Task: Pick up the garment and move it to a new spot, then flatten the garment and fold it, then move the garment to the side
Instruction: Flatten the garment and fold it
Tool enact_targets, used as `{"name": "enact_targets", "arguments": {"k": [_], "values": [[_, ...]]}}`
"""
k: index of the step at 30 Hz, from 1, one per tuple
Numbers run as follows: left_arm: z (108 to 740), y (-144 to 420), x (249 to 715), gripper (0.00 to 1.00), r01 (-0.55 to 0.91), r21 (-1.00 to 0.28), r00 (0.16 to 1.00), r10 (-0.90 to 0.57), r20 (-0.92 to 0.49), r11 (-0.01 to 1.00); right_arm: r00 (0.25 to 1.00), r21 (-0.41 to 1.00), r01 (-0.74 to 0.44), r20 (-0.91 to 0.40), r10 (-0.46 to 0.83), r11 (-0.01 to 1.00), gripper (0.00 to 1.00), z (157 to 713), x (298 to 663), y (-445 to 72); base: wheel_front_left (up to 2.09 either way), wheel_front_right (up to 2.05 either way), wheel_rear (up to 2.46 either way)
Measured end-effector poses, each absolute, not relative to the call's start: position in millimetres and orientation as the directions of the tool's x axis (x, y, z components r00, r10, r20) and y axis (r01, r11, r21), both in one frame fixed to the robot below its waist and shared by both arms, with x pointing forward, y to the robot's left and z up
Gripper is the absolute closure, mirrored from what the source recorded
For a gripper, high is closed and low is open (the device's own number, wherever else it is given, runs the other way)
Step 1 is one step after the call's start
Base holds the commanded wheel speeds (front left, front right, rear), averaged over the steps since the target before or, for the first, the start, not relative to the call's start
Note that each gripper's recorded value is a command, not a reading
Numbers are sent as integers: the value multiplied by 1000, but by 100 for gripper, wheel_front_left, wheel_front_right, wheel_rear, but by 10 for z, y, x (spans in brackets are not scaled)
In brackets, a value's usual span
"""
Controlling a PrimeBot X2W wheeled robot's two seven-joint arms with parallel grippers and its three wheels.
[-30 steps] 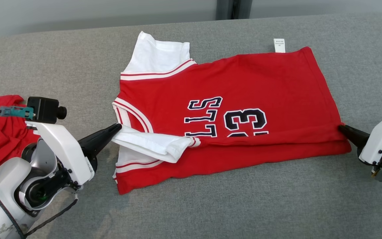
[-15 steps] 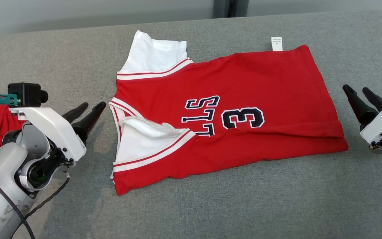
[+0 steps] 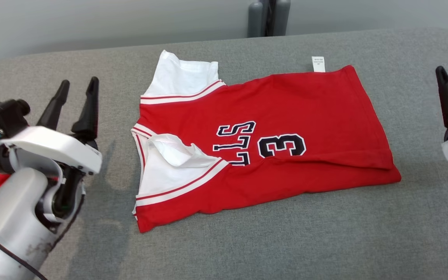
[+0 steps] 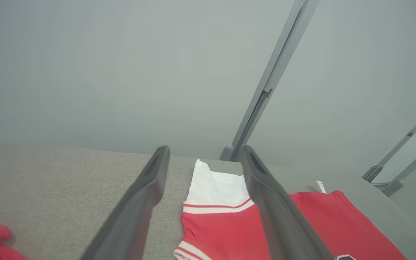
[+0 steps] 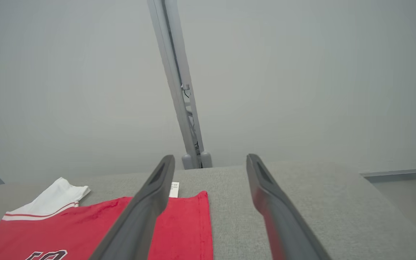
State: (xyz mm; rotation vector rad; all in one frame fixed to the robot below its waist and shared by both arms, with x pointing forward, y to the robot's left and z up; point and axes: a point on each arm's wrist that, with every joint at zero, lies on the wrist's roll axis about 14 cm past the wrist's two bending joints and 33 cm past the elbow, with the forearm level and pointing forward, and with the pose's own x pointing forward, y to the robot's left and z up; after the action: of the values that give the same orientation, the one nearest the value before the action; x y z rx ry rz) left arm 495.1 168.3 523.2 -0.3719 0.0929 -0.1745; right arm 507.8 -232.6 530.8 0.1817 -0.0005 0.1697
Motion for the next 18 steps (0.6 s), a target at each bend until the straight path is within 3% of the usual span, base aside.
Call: {"name": "enact_targets", "arguments": {"k": [8,18], "values": [[5477,1668,4635,0,116,-293,992,-93,90,949,983,70,-164,91,157,984,0,5275,4660,-2150,0,0,0],[4945,1517,4076,0,68,-289,998,-70,2,955,993,112,-121,14,120,986,0,4880,4242,-1983,0,0,0]]}}
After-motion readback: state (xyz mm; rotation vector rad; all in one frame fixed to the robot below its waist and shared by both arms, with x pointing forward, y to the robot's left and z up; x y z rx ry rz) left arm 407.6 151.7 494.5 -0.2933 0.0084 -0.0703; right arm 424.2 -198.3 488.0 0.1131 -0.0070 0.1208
